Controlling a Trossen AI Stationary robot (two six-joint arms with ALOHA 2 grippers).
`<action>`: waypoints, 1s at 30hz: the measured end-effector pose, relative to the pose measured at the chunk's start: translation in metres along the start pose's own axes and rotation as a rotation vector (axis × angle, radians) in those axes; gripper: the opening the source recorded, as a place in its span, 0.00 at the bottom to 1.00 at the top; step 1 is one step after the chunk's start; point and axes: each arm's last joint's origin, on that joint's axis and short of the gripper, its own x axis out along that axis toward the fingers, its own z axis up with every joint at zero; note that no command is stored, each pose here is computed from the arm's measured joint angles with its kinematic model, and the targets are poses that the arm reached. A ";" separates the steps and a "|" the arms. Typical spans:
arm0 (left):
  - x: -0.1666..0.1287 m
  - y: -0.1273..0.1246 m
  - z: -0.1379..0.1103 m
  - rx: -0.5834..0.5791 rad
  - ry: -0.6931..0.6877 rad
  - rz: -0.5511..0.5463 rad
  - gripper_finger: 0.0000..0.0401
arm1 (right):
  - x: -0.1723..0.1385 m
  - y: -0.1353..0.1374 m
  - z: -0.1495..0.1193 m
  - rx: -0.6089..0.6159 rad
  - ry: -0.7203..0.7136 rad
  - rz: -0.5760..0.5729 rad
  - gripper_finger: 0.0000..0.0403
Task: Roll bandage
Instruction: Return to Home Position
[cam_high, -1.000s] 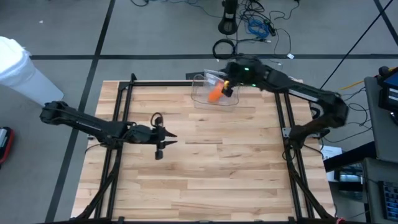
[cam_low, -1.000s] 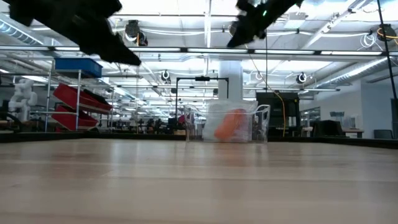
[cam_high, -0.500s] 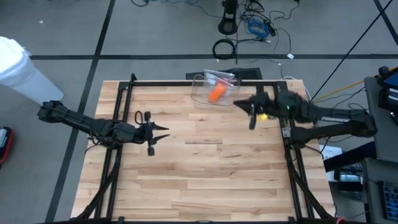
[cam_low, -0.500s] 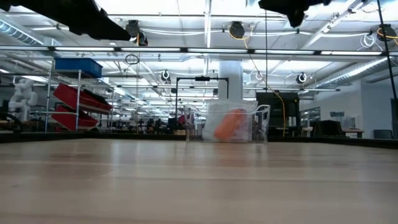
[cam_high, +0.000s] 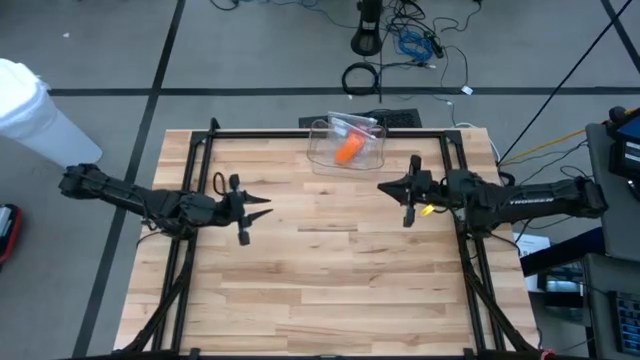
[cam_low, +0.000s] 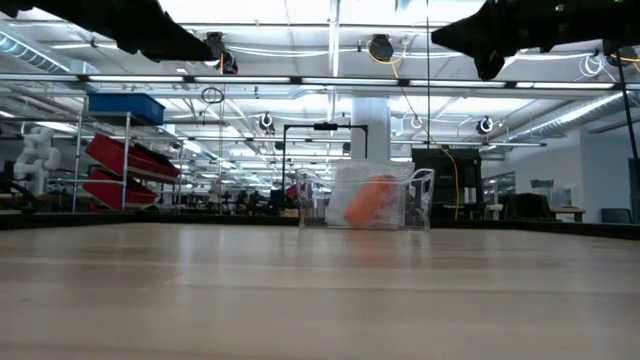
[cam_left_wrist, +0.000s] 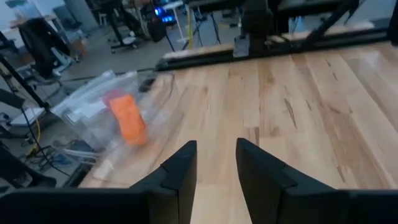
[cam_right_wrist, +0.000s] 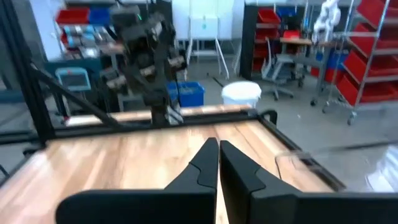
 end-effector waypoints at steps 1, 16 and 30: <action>-0.002 0.001 0.001 -0.001 -0.011 0.003 0.30 | -0.003 0.000 0.002 0.000 -0.017 0.009 0.00; -0.050 0.026 -0.004 -0.080 -0.122 0.014 0.30 | -0.039 -0.004 -0.006 0.036 -0.006 0.090 0.00; -0.059 0.027 -0.039 -0.149 -0.209 0.017 0.30 | -0.011 0.000 -0.018 0.066 0.054 0.111 0.00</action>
